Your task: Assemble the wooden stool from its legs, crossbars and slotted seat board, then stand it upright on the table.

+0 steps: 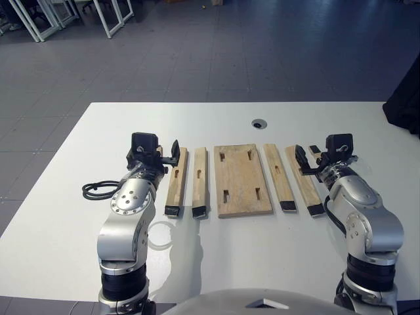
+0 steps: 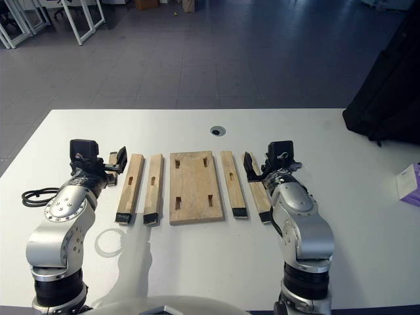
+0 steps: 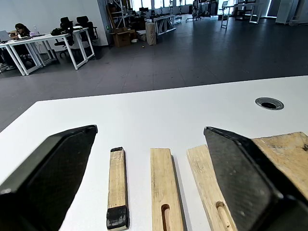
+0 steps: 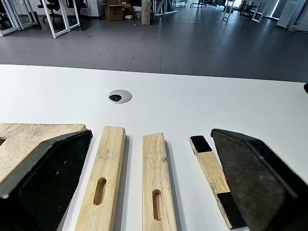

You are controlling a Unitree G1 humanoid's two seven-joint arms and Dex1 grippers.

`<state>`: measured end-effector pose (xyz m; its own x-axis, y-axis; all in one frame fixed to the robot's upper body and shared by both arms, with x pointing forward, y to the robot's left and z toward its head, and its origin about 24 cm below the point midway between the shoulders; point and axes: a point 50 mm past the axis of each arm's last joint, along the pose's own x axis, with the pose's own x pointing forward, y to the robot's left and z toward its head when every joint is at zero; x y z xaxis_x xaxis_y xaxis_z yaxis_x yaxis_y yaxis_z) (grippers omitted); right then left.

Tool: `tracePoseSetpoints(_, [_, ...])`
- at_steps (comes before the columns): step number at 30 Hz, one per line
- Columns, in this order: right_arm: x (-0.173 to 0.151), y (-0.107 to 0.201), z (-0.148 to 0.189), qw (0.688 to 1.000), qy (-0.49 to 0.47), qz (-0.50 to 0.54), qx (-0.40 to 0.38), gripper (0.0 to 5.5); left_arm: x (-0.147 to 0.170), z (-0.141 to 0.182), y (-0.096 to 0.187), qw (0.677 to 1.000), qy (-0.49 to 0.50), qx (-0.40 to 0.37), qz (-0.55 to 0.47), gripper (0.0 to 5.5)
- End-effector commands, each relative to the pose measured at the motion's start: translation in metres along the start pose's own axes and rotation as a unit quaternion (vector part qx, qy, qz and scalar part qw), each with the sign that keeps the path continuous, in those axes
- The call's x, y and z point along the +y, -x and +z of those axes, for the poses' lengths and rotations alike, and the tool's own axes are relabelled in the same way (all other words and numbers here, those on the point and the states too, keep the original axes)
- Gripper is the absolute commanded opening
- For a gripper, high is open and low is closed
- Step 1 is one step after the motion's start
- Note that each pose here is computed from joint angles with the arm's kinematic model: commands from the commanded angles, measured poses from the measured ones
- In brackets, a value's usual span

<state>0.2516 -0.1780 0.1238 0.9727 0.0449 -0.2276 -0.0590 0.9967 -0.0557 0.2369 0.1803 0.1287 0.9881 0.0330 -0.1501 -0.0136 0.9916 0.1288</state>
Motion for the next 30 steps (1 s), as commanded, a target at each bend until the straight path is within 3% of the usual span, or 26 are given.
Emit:
tracePoseSetpoints(1, [0.0007,-0.0020,0.0055,1.000,-0.002,0.008,-0.016,4.52,0.0040,-0.0008,0.0001,1.000,-0.009,0.005,0.023,4.11])
tracePoseSetpoints(5, [-0.0011,-0.0047,0.0037,1.000,0.004,0.015,-0.012,4.52,0.0052,0.0034,-0.0049,0.999,0.041,-0.013,0.026,4.11])
tracePoseSetpoints(30, [0.0005,-0.0020,0.0027,0.999,-0.028,0.019,-0.023,4.52,0.0032,0.0034,-0.0026,0.998,0.063,-0.019,-0.013,4.11])
